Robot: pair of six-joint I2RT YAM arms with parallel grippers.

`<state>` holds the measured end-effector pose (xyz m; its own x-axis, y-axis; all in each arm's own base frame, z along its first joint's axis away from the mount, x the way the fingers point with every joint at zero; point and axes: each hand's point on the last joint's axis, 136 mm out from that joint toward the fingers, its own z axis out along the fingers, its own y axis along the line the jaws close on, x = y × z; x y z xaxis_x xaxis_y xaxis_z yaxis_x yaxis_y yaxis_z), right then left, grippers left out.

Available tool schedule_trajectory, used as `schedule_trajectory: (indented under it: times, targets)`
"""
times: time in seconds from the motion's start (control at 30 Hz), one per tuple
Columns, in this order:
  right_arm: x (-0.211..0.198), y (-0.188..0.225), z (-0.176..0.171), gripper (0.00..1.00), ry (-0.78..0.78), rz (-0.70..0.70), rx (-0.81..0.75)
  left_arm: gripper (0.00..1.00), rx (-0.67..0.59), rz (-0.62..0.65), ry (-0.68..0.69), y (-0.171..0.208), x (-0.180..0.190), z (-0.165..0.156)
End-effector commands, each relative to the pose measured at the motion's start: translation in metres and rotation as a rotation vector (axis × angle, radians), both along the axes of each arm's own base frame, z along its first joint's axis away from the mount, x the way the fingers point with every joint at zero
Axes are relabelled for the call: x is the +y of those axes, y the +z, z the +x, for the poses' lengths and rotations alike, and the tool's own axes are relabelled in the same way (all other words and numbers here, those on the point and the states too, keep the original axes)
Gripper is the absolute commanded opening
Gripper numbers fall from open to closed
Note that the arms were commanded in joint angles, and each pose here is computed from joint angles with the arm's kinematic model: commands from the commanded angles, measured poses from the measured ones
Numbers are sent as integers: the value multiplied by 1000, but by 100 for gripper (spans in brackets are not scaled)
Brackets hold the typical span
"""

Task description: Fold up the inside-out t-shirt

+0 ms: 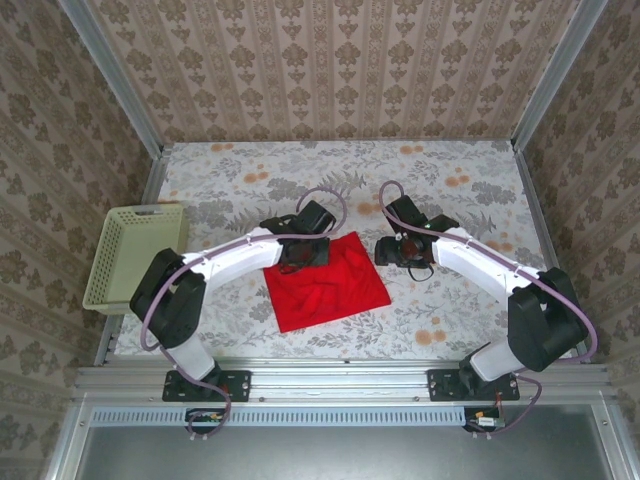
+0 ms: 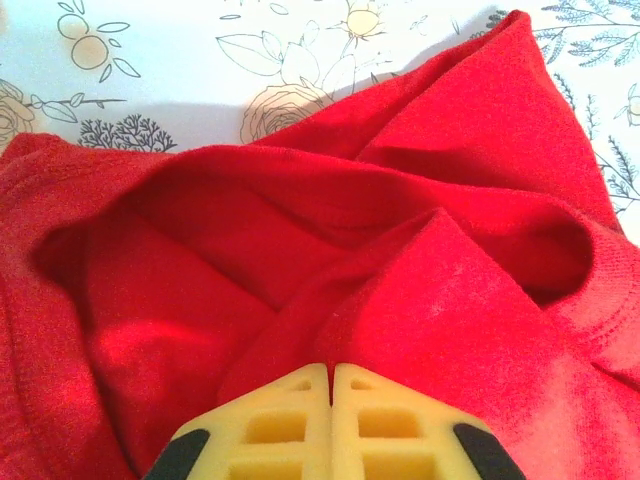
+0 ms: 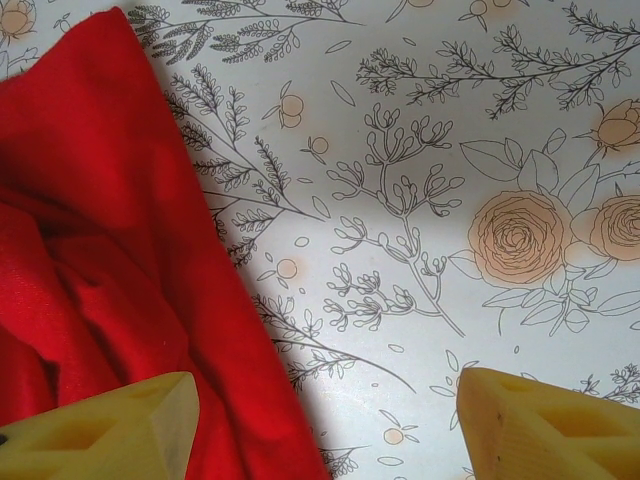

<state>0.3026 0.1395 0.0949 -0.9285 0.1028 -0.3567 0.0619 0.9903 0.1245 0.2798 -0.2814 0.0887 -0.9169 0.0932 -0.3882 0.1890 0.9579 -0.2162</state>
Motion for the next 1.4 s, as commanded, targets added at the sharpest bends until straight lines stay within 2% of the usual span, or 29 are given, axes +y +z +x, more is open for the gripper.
schedule_trajectory:
  times: [0.0,0.2,0.4,0.57,0.7,0.73,0.87,0.97,1.13,1.37]
  targets:
    - [-5,5,3,70,-8,-19,-24,0,-34,-18,4,21,4,-13]
    - [6,10,6,70,27,21,-39,0,-139,-28,31,50,16,-56]
    - [34,12,11,69,105,77,-58,0,-138,-80,105,24,52,-114]
    - [77,9,12,68,223,101,-50,2,-110,-89,195,-7,91,-136]
    - [88,-1,14,66,228,88,-30,9,-111,-56,252,-21,115,-139]
    - [89,-3,15,65,226,86,-25,14,-114,-57,252,-20,117,-139]
    - [88,-3,13,64,231,85,-29,44,-176,-109,182,5,104,-129]
    - [85,4,13,64,229,75,-52,55,-185,-131,140,27,92,-112]
    - [82,7,11,64,226,65,-62,61,-135,-111,100,34,68,-83]
    - [74,4,7,64,216,39,-59,57,-45,-7,28,7,28,-64]
